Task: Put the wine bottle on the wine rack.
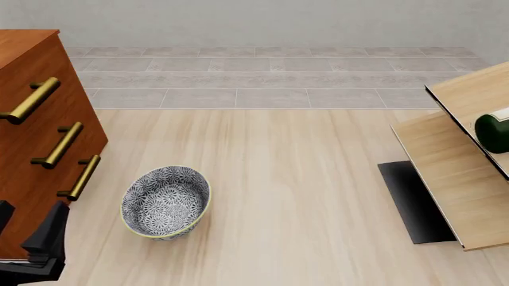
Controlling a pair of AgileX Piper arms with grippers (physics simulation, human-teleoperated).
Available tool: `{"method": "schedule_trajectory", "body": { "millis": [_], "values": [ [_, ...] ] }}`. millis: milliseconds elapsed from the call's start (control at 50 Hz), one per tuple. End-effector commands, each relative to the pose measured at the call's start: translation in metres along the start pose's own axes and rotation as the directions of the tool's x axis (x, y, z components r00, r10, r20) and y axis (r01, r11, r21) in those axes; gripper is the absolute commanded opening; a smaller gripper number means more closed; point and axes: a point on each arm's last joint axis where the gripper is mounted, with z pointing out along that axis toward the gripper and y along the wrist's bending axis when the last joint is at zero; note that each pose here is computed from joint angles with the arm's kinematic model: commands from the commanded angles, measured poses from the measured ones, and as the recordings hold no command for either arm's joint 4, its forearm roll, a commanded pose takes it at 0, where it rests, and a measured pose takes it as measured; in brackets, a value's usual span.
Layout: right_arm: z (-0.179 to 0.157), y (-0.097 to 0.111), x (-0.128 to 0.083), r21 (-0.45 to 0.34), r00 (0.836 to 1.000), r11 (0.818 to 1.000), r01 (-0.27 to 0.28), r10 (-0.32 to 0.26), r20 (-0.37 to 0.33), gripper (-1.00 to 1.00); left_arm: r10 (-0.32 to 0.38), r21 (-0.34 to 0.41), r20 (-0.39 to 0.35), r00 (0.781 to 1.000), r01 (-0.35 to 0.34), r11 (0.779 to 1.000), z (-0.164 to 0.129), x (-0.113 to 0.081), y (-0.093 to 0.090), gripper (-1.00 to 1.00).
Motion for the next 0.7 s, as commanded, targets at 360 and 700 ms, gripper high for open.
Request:
{"method": "schedule_trajectory", "body": {
  "millis": [360, 700],
  "values": [
    [-0.042, 0.015, 0.005, -0.093, 0.998, 0.994, 0.065, -0.063, 0.027, 1.00, 0.021, 0.007, 0.012, 1.000, -0.021, 1.000, -0.001, -0.001, 0.000, 1.00],
    [-0.067, 0.025, 0.012, -0.176, 0.991, 0.976, 0.132, -0.126, 0.042, 1.00, 0.031, 0.012, 0.015, 0.999, -0.032, 0.999, -0.003, -0.002, -0.001, 1.00]
  ]
}}
